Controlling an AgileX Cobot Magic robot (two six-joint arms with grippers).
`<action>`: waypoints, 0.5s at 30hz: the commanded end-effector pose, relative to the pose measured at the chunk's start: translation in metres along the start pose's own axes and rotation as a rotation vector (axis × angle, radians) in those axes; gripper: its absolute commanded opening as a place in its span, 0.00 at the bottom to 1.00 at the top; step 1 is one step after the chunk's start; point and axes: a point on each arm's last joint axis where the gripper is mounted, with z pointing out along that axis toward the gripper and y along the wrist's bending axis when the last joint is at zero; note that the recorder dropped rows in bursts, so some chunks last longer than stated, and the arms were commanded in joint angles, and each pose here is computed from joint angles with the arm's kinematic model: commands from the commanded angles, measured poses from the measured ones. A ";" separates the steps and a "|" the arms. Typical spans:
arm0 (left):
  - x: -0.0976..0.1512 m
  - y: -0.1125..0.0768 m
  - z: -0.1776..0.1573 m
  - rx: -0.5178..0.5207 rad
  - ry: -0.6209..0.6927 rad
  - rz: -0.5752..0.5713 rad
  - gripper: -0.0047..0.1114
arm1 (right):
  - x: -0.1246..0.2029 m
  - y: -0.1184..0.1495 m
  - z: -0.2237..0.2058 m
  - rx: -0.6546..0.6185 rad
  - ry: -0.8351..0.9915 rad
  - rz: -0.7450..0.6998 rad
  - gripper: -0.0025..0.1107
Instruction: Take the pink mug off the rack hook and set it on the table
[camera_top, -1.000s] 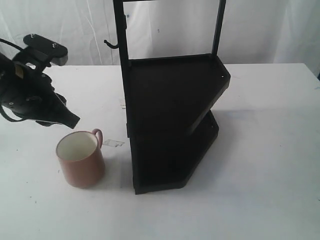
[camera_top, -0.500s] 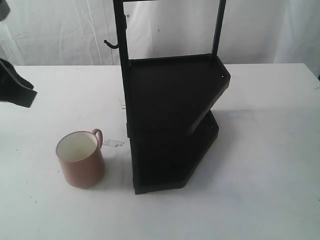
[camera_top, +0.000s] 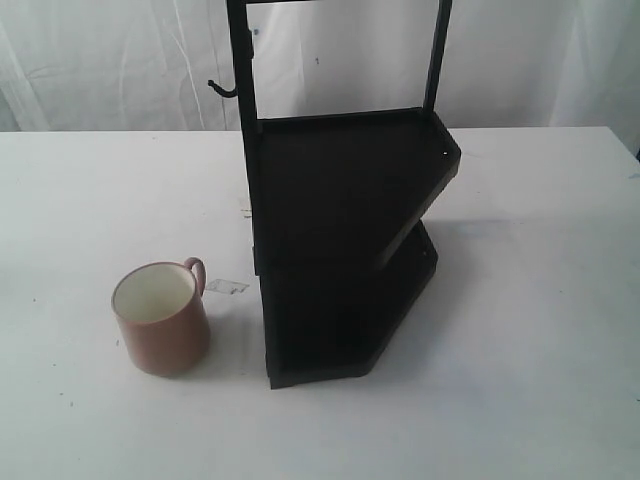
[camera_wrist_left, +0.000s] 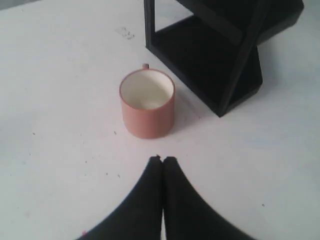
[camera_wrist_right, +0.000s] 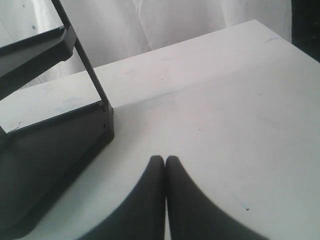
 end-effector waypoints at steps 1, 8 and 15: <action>0.013 -0.003 -0.007 0.017 0.060 -0.006 0.04 | 0.001 -0.001 0.000 0.004 -0.010 0.002 0.02; 0.012 -0.002 -0.007 0.010 0.052 0.000 0.04 | 0.001 -0.001 0.000 0.004 -0.010 0.002 0.02; -0.005 0.001 -0.001 -0.013 -0.186 -0.008 0.04 | 0.001 -0.001 0.000 0.004 -0.010 0.002 0.02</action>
